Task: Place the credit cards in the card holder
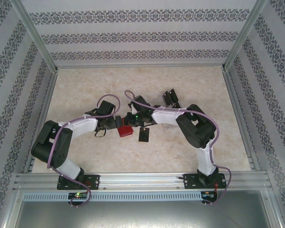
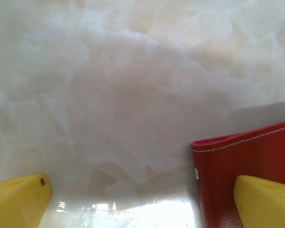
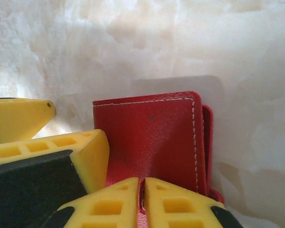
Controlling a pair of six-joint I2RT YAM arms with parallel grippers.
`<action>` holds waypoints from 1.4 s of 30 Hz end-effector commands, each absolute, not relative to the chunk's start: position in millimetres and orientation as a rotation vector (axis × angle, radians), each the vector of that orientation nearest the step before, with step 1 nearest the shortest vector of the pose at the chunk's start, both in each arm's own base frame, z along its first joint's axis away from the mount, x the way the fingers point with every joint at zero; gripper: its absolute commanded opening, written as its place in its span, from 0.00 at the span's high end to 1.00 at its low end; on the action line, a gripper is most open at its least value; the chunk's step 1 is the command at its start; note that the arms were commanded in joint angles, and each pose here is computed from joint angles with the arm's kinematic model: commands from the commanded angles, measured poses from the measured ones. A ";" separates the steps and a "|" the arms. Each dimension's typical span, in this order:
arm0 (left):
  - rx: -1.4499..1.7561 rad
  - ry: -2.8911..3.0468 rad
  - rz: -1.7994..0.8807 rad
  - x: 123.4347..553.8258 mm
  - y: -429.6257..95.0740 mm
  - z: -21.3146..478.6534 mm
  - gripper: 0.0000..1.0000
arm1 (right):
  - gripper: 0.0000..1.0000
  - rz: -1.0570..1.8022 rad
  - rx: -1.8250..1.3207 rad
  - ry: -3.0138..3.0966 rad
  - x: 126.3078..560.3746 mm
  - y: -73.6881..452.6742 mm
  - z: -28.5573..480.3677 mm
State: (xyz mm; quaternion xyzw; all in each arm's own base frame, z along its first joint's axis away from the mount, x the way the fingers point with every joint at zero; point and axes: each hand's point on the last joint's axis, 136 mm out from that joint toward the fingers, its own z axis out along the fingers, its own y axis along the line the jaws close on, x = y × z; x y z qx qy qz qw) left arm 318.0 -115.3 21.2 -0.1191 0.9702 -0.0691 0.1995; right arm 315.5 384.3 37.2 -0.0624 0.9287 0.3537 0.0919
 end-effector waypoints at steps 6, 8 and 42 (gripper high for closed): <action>-0.376 2.759 -0.234 317.1 -115.9 21.7 0.00 | 0.47 1.038 -0.239 2.736 318.3 392.9 84.3; -0.385 2.719 -0.249 327.7 -114.6 39.6 0.00 | 0.38 1.056 -0.249 2.694 316.7 391.1 104.3; -0.118 1.848 0.363 288.1 21.9 180.2 0.00 | 0.02 -0.336 0.490 2.010 325.2 -75.9 163.5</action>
